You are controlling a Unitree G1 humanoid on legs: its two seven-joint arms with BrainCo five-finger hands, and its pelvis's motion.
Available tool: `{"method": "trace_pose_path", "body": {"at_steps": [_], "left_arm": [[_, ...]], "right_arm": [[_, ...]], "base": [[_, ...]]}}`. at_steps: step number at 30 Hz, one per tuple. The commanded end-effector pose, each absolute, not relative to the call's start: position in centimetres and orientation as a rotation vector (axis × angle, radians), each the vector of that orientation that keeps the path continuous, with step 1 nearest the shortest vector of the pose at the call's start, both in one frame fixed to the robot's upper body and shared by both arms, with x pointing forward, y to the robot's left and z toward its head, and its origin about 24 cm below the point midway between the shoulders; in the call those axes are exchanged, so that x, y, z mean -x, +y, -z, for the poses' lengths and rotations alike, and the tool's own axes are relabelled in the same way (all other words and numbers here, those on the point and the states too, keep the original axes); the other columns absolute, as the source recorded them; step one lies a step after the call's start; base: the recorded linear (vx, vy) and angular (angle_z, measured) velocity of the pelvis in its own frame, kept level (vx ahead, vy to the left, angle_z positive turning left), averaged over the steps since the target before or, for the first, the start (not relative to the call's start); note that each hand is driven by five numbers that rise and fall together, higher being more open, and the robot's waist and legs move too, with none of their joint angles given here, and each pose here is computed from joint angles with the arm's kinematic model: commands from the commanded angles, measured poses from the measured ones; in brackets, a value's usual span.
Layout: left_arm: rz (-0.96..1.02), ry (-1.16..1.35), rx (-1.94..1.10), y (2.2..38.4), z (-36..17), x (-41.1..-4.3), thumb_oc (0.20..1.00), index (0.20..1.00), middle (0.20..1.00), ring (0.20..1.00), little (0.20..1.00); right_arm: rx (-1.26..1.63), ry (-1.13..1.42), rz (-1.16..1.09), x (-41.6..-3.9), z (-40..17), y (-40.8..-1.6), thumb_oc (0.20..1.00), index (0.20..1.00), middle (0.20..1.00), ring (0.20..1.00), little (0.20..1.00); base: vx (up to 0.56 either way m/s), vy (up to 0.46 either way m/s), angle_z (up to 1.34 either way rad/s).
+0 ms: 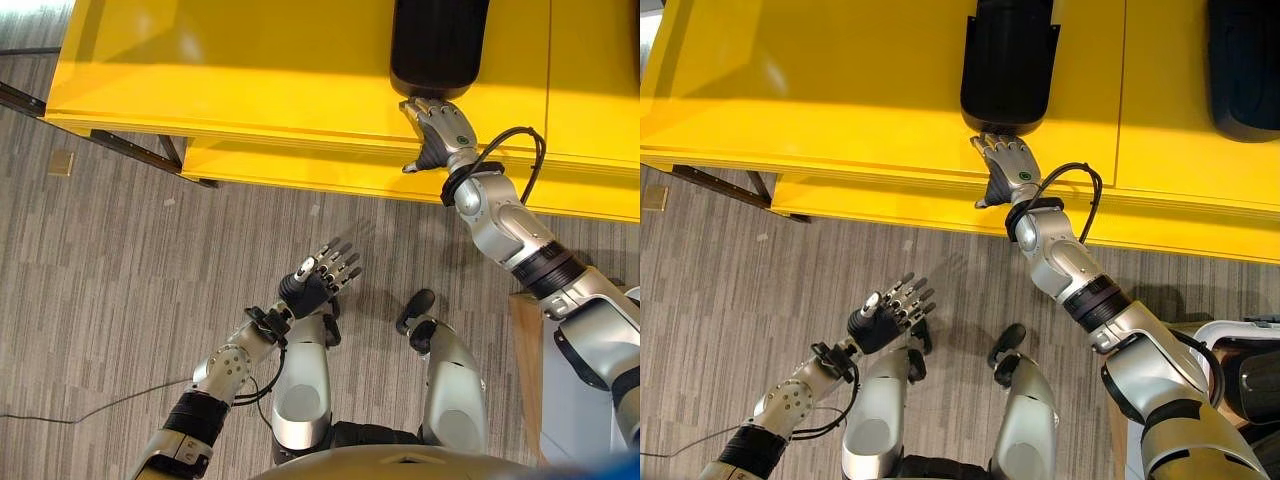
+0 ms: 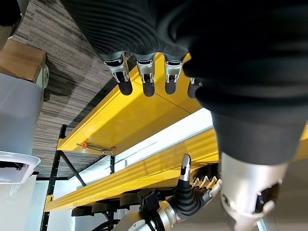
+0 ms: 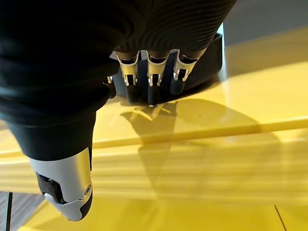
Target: Move parts from the plastic box to the shelf.
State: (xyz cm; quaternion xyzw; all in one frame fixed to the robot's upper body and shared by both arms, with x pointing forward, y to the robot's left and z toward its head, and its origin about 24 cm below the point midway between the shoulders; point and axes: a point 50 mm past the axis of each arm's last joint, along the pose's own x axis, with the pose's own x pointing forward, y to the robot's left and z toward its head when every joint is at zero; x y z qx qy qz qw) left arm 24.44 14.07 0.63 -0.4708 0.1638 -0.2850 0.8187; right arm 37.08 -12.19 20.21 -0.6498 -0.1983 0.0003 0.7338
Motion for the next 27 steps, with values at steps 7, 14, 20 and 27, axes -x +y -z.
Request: {"method": "trace_pose_path", "body": {"at_steps": [7, 14, 20, 27], "left_arm": [[0.688, 0.293, 1.012, 12.9, -0.1, -23.4, 1.000, 1.000, 1.000, 1.000, 1.000], [0.662, 0.288, 1.023, 13.2, 0.2, -23.3, 1.000, 1.000, 1.000, 1.000, 1.000], [0.667, 0.293, 1.018, 13.2, 0.5, -23.2, 1.000, 1.000, 1.000, 1.000, 1.000], [0.665, 0.290, 1.023, 13.1, 0.5, -23.2, 1.000, 1.000, 1.000, 1.000, 1.000]], "right_arm": [[1.374, -0.634, 0.082, -36.5, -25.4, -10.9, 1.000, 1.000, 1.000, 1.000, 1.000], [1.384, -0.646, 0.078, -36.5, -26.2, -10.6, 1.000, 1.000, 1.000, 1.000, 1.000], [1.392, -0.639, 0.089, -36.5, -26.5, -10.8, 1.000, 1.000, 1.000, 1.000, 1.000], [1.402, -0.619, 0.095, -36.7, -25.9, -11.1, 1.000, 1.000, 1.000, 1.000, 1.000]], "base": [[0.00, 0.000, 0.00], [0.00, 0.000, 0.00], [0.00, 0.000, 0.00], [0.00, 0.000, 0.00]]}}
